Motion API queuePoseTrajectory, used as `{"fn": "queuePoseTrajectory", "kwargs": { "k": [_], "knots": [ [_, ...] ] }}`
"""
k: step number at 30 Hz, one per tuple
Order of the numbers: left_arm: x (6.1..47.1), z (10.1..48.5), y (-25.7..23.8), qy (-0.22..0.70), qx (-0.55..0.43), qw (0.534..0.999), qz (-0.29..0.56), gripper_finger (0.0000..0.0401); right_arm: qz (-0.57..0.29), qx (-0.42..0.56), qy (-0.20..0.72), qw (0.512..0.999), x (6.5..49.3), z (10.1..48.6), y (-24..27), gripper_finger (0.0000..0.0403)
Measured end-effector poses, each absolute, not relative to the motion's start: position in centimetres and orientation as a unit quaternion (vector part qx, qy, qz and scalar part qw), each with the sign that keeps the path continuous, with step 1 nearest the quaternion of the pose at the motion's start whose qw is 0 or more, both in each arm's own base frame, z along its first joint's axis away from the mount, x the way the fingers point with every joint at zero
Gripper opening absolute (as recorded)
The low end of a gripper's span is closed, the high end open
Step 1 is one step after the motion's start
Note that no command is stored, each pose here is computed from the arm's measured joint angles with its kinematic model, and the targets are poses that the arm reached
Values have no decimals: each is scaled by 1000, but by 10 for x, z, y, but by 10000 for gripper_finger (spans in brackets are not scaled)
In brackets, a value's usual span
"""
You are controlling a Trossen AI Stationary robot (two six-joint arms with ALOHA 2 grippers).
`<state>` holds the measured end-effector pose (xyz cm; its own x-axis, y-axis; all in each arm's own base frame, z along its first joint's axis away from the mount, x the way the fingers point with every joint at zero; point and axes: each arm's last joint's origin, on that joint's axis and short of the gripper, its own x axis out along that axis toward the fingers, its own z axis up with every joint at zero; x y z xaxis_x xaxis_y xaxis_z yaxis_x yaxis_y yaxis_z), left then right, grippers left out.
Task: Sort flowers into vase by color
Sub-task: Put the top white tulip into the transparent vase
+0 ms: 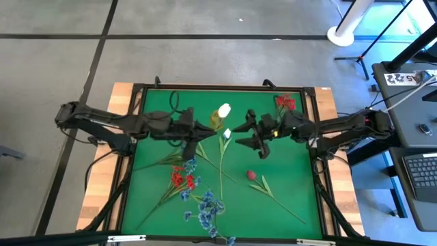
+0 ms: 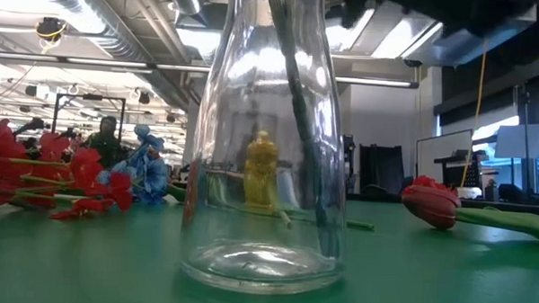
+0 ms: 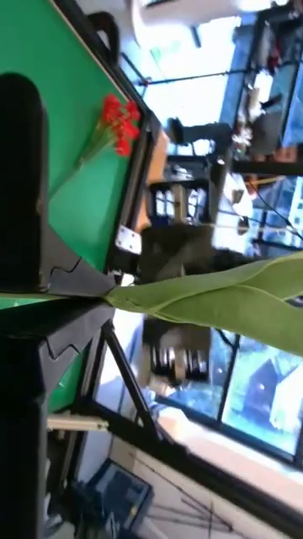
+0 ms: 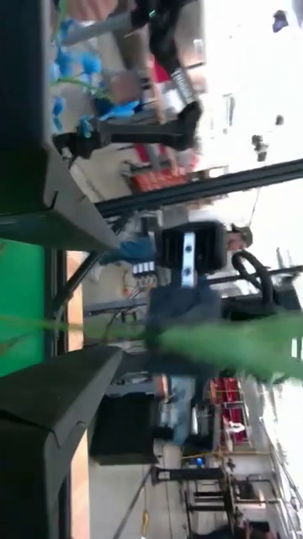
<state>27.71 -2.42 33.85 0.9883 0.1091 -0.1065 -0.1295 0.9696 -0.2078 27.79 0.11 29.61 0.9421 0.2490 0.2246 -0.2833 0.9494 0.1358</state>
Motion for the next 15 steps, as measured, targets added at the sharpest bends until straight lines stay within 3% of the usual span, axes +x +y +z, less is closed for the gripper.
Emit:
{"fn": "queuePoseTrajectory", "kwargs": {
  "k": [15],
  "knots": [
    [288, 331, -25, 53, -131, 990, 28, 0, 118, 72, -103, 985, 320, 313, 1, 193]
  ]
}}
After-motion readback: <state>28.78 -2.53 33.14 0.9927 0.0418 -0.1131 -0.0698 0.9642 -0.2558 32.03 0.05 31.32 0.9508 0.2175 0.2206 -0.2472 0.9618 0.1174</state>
